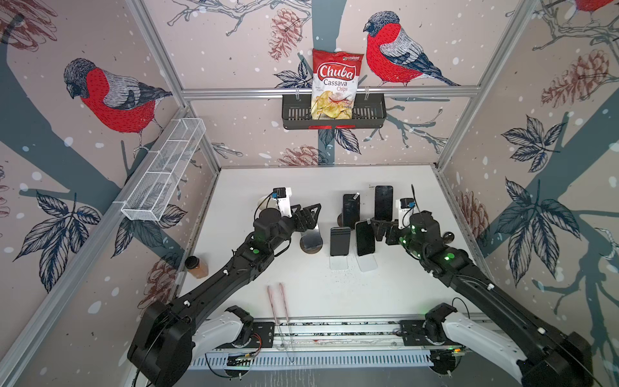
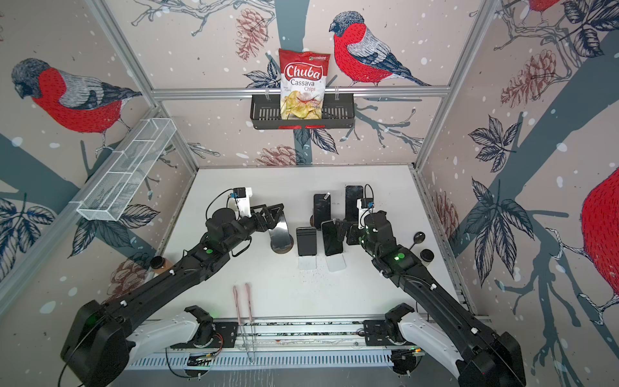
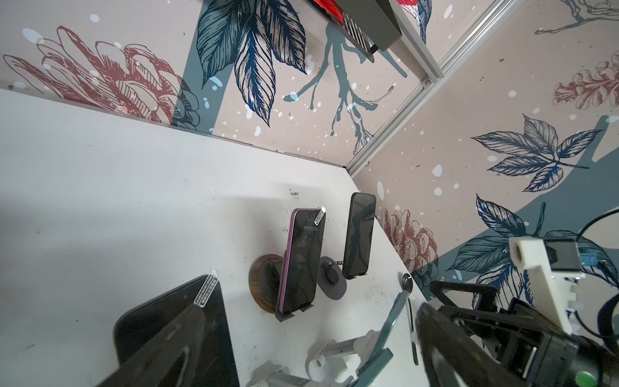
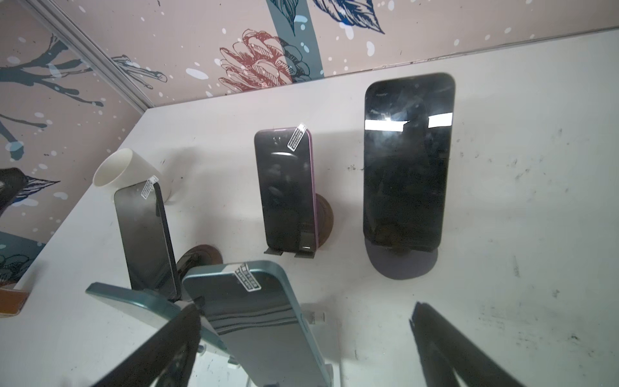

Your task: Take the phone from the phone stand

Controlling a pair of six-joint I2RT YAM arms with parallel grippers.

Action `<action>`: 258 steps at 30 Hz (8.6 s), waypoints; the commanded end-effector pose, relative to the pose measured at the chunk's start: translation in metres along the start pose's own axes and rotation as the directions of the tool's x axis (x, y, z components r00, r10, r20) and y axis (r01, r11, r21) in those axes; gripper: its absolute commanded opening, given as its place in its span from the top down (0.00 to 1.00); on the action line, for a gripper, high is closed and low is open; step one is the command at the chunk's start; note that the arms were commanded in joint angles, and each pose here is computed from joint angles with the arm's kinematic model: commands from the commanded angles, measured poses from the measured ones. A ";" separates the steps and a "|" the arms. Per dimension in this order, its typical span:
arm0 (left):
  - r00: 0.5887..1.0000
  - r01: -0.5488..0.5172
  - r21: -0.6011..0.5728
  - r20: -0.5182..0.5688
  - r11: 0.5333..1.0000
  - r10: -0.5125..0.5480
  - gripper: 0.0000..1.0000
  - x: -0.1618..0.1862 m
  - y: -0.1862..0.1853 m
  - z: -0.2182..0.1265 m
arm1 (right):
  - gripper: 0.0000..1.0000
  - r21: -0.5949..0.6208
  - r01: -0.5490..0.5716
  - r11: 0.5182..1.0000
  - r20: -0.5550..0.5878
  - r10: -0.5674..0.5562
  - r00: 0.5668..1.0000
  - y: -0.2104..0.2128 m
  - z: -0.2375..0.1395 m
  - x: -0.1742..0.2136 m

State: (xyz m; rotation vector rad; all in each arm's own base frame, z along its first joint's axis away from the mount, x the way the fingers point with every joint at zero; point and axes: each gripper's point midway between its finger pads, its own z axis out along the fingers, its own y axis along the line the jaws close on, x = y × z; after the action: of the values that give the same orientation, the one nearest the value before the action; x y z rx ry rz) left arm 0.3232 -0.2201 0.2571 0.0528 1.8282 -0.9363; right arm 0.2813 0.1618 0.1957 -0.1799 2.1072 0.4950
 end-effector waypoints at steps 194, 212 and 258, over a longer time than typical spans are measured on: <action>0.961 -0.192 0.348 -0.123 0.918 0.247 0.03 0.082 -0.049 -0.049 | 0.05 0.405 -0.114 0.907 -0.168 0.197 0.966 0.040 0.033 0.036; 0.960 -0.191 0.344 -0.128 0.919 0.247 0.03 0.083 -0.048 -0.049 | 0.14 0.423 -0.113 0.899 -0.166 0.200 0.966 0.032 0.036 0.042; 0.955 -0.210 0.357 -0.126 0.910 0.270 0.03 0.089 -0.046 -0.051 | 0.34 0.487 -0.055 0.872 -0.123 0.130 0.984 0.037 0.038 0.038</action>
State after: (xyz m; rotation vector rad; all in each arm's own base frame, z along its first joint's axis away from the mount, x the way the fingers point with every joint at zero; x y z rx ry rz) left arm 0.2224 -0.2524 0.2121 0.5573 1.7967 -1.0923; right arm 0.2758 0.2199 0.1491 0.1881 2.3644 0.0280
